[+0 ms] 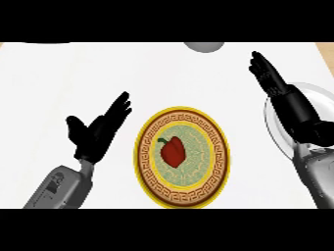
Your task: Pick the bell pepper from the plate and place it in the plate
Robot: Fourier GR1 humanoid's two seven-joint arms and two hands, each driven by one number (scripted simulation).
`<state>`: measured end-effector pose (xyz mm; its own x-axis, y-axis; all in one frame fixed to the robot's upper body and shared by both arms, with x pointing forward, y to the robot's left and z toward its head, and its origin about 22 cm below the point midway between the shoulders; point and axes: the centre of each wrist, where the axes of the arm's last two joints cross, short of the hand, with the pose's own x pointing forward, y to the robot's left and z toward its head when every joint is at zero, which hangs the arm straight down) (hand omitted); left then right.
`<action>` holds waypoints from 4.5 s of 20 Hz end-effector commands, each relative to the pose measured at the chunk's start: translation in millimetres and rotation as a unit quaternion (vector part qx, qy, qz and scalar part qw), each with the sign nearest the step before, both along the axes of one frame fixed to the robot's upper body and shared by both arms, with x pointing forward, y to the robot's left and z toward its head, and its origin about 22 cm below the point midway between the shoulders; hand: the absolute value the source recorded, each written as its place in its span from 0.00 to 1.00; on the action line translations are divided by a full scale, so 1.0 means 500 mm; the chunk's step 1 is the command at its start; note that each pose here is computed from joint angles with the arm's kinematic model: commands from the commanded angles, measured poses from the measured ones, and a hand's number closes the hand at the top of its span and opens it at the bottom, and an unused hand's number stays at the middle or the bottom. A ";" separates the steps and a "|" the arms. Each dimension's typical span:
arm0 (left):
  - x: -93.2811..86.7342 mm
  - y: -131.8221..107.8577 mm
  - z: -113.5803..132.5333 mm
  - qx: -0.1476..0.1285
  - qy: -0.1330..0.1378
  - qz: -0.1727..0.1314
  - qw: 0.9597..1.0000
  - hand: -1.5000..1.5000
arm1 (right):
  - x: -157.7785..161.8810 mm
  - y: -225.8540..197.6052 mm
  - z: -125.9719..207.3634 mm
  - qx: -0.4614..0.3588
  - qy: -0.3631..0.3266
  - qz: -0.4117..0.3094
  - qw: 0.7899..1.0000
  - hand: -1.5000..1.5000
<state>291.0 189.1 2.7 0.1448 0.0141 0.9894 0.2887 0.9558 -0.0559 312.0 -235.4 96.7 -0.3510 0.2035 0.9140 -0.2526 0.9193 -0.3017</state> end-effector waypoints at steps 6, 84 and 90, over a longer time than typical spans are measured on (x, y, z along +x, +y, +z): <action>-0.010 0.239 0.028 0.241 -0.101 0.127 0.957 0.50 | -0.023 0.174 -0.035 0.324 0.120 0.075 0.935 0.00; -0.161 0.293 -0.023 0.263 -0.098 0.177 0.943 0.50 | -0.012 0.323 -0.167 -0.303 0.242 0.133 0.912 1.00; -0.155 0.305 -0.007 0.268 -0.093 0.207 0.936 0.50 | 0.016 0.016 -0.167 -0.390 0.241 0.045 0.888 1.00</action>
